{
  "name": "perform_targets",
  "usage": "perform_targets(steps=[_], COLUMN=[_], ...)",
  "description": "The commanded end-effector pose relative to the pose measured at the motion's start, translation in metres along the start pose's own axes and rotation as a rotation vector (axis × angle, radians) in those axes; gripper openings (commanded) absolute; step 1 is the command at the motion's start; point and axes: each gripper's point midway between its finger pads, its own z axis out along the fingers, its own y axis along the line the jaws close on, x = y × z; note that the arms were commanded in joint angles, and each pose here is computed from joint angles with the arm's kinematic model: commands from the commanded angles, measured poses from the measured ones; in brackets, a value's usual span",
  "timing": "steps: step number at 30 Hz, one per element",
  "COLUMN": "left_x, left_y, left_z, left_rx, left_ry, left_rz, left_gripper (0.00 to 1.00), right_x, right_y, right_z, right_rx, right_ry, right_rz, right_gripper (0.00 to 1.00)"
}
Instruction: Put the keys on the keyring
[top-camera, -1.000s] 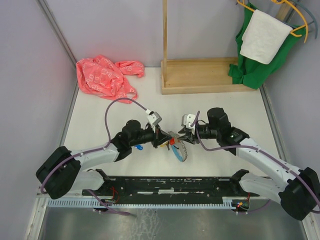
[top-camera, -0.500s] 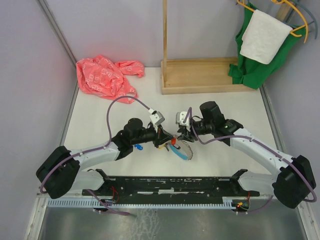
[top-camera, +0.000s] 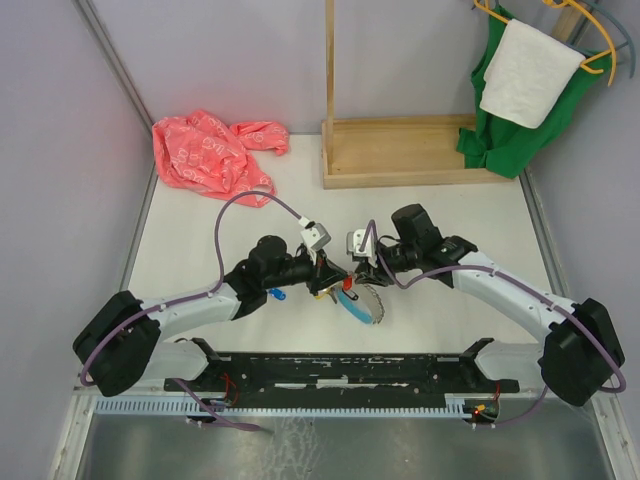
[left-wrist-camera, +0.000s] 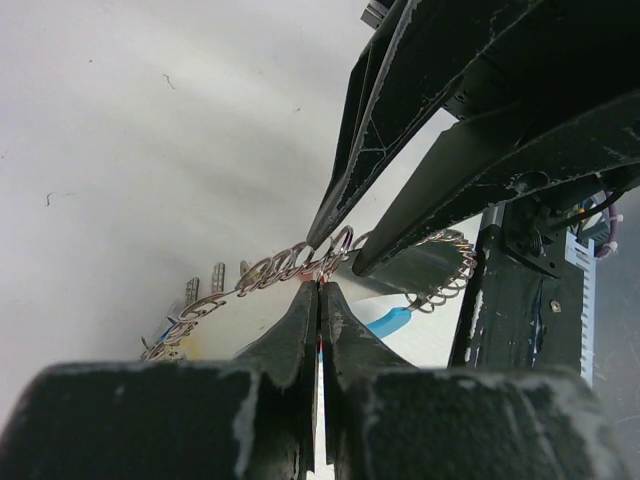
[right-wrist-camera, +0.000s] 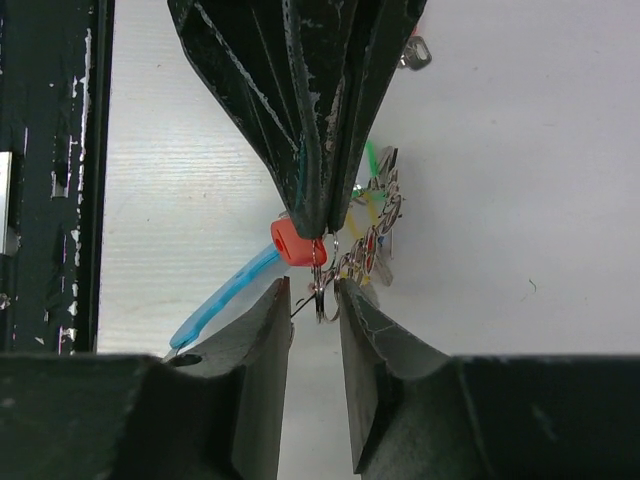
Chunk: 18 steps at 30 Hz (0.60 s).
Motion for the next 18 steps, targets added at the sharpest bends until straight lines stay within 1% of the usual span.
perform_targets(steps=[1,4,5,8,11,18], left_x=[-0.028,-0.027,-0.027,-0.023,-0.017,0.003], left_y=[-0.009,-0.009,-0.009,-0.005,0.002,0.014], left_z=[0.006,0.006,0.006,0.005,0.002,-0.007], left_rx=[0.046,0.046,0.044,0.023,-0.023,-0.097], left_ry=[-0.065,-0.059,-0.057,-0.044,-0.026,0.022], left_rz=[0.080,0.079,0.079,0.072,0.047,-0.018], left_gripper=[0.03,0.03,0.03,0.03,0.03,0.03], right_x=[-0.020,-0.020,-0.020,-0.019,-0.020,-0.032], right_y=[-0.012,-0.012,-0.012,-0.011,-0.010,-0.016], right_z=[0.000,0.001,0.001,-0.002,-0.006,-0.014], right_rx=[0.023,0.022,0.023,0.032,0.048,0.152], right_ry=[-0.035,-0.033,-0.033,-0.025,-0.031,-0.128], right_rz=[-0.060,-0.060,-0.061,-0.060,-0.064,-0.064], right_gripper=[0.32,0.24,0.20,0.02,0.01,0.01])
